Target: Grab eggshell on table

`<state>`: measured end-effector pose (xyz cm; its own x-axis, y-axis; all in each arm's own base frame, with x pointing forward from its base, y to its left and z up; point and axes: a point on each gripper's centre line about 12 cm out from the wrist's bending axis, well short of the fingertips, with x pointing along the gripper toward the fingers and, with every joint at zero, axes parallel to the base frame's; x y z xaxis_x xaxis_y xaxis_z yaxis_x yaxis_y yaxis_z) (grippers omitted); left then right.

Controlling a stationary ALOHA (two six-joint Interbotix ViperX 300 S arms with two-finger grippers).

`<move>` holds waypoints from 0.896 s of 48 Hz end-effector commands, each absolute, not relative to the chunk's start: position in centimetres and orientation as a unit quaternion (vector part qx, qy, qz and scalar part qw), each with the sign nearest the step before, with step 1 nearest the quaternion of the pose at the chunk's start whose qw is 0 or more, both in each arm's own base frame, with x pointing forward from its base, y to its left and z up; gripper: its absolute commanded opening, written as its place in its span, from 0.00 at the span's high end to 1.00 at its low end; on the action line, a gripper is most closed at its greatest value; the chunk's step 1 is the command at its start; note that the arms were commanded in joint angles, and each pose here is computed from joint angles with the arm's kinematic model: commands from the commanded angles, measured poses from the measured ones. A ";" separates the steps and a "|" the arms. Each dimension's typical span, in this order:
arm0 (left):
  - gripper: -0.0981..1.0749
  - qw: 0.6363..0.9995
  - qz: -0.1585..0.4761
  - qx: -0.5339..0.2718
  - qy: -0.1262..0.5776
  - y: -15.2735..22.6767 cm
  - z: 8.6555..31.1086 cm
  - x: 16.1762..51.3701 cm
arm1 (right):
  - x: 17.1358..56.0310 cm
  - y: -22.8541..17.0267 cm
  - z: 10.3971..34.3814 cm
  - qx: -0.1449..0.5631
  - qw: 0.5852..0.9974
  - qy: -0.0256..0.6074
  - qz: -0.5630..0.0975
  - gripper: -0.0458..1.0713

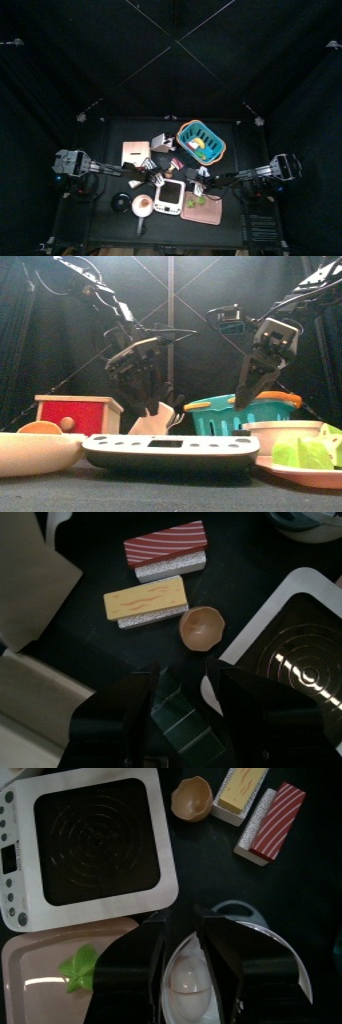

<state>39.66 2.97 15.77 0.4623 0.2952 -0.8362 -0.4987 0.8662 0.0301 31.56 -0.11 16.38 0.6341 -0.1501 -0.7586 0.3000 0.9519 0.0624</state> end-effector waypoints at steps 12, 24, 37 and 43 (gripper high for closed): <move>0.22 0.852 0.235 -0.110 0.454 3.3 15.5 42.4 | 31.3 -0.1 17.6 0.095 0.908 0.390 -0.121 0.35; 0.22 0.843 0.246 -0.112 0.465 4.2 13.9 42.9 | 30.7 -0.2 17.6 0.096 0.908 0.389 -0.121 0.35; 0.23 0.838 0.253 -0.120 0.468 5.4 12.6 43.2 | 30.5 -0.2 17.5 0.098 0.907 0.390 -0.121 0.35; 0.29 0.841 0.250 -0.126 0.463 5.8 12.3 43.4 | 30.3 -0.2 17.4 0.099 0.906 0.393 -0.122 0.35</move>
<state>42.62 5.32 11.15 0.4070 0.3029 -0.8618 -0.5346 0.8439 0.0442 30.26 -0.19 16.25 0.6313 -0.1495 -0.7609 0.3019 0.9512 0.0636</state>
